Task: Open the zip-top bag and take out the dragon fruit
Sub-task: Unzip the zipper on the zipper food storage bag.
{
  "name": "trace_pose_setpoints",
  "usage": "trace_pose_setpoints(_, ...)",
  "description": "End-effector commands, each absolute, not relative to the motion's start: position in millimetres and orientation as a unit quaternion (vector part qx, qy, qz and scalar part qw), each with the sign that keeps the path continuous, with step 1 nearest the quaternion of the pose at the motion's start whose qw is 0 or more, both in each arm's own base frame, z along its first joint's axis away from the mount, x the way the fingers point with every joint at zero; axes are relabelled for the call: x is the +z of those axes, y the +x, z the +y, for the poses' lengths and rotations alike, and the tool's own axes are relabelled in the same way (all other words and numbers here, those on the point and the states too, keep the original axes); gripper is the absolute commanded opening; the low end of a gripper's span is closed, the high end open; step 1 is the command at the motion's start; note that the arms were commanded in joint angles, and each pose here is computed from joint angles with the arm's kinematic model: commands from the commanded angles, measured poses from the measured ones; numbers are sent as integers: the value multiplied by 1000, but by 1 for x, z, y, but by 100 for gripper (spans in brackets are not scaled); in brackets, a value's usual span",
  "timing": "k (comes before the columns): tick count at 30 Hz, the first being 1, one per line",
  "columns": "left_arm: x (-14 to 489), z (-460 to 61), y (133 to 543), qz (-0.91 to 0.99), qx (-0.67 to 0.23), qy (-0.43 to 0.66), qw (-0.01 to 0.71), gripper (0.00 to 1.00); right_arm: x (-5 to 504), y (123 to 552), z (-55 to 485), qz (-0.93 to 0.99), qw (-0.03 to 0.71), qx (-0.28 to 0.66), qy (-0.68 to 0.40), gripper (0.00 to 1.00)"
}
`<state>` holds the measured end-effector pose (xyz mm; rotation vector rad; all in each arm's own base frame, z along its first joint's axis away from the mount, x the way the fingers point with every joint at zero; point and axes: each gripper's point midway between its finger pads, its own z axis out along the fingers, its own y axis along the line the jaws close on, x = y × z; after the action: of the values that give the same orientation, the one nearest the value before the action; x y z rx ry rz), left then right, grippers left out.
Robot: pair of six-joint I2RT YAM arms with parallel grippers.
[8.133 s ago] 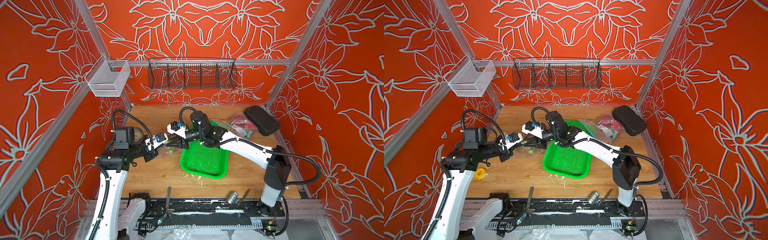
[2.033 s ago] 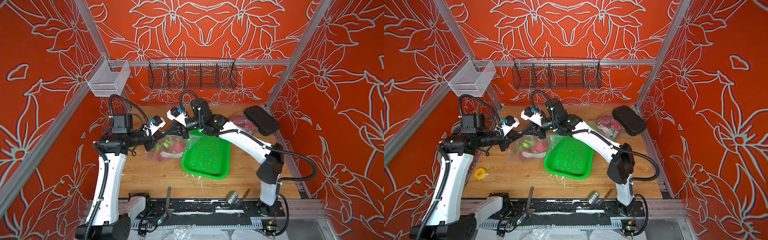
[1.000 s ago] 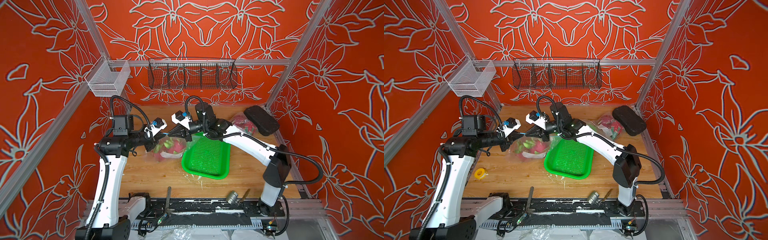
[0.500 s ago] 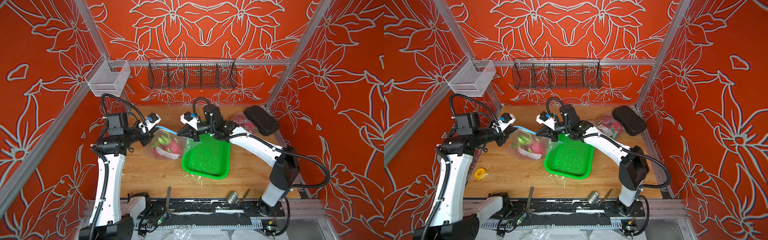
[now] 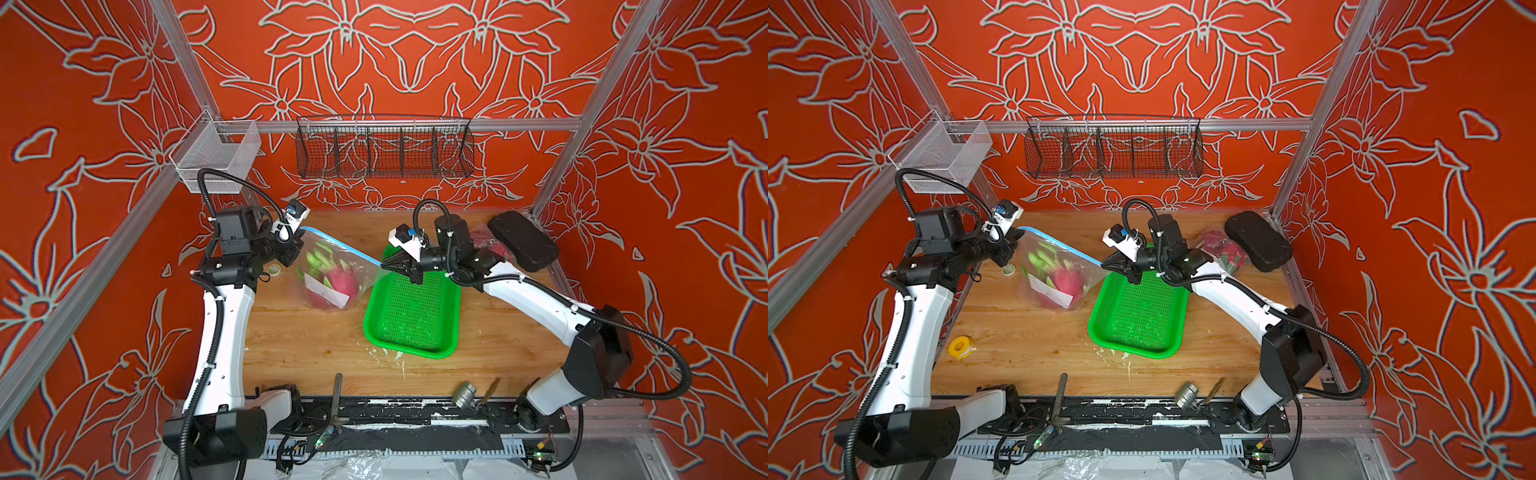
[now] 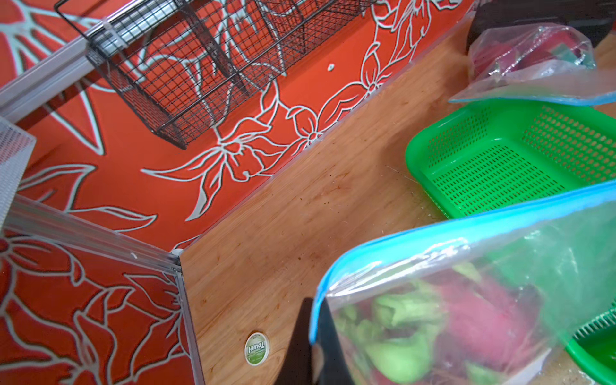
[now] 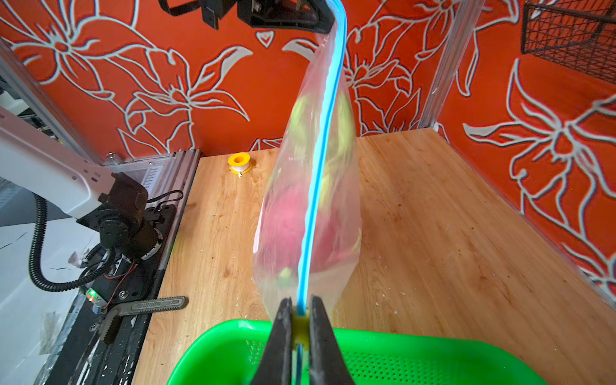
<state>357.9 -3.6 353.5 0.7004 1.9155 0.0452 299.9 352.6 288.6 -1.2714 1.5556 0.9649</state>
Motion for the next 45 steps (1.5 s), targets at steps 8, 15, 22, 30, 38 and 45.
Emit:
trace_pose_setpoints(8,420,11,377,772,38,227,593,0,322,323,336,623,516,366,-460,12)
trace_pose_setpoints(15,341,-40,321,794,-75,333,504,0,276,307,343,644,483,341,-485,23)
trace_pose_setpoints(22,266,-51,276,802,-90,396,439,0,239,266,348,641,461,312,-528,64)
trace_pose_setpoints(30,276,-65,253,790,-124,411,437,0,263,283,372,632,451,320,-543,75)
trace_pose_setpoints(38,272,-66,244,786,-112,423,438,0,231,273,393,628,399,330,-581,74)
trace_pose_setpoints(45,270,-66,242,786,-111,424,436,0,215,281,405,636,381,344,-576,69)
